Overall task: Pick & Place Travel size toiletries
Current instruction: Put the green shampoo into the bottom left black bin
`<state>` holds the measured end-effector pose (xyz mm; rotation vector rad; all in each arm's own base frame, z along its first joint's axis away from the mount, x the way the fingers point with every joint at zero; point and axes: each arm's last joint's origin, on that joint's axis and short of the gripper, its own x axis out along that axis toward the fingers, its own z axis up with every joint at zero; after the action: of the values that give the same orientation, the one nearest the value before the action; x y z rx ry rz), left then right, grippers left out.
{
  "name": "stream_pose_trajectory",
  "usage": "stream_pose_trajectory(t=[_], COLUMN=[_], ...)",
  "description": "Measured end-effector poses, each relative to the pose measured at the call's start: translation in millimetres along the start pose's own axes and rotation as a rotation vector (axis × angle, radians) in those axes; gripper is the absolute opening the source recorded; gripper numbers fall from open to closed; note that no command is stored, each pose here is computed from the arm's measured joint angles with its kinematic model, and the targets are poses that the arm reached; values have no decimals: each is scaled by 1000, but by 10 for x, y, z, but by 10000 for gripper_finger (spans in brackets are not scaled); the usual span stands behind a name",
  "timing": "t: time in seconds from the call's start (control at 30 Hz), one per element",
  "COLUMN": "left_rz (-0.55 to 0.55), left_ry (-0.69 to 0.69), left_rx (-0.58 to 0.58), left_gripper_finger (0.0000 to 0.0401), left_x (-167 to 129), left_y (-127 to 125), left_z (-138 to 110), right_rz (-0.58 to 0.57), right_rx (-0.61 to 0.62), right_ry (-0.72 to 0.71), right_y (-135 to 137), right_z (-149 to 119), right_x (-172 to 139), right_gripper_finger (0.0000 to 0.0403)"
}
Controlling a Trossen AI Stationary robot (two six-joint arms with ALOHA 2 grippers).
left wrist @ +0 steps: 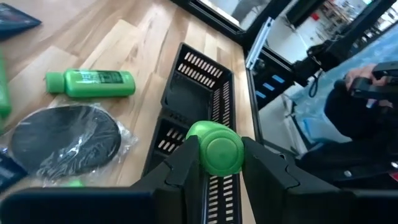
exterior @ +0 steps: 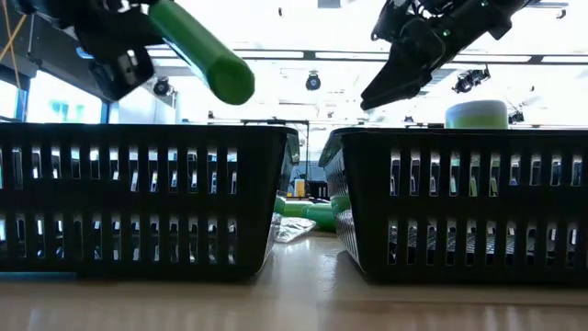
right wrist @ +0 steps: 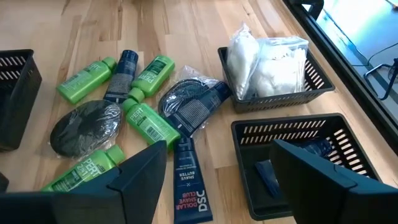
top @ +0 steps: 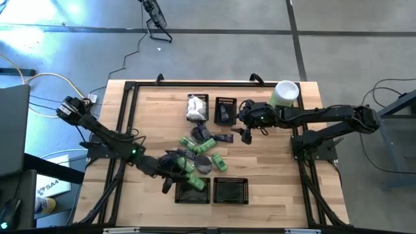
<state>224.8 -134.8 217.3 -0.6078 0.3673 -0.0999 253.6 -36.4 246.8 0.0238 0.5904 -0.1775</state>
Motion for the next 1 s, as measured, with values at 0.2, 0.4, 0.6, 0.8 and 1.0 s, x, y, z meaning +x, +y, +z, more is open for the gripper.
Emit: stream_pose_trajectory(t=[0.2,0.4,0.6,0.8,1.0], left_rz=[50,97,109,92,104], left_ry=[3,48,117,145,156], left_rx=[-10,-53,-57,-74,-105], left_gripper_finger=[99,99,99,106,125], left_x=[4,133,217,228,226], left_y=[-65,-3,53,53,65], left_z=[-183,-356,-474,-495,-505], right_rz=[0,-3,-3,-3,-2], right_rx=[0,0,0,0,0], right_ry=[-1,0,0,2,4], right_y=[0,-1,-1,-1,-1], right_z=[1,-1,-1,-3,-5], right_x=[0,1,1,1,1], right_gripper_finger=[276,276,276,276,276])
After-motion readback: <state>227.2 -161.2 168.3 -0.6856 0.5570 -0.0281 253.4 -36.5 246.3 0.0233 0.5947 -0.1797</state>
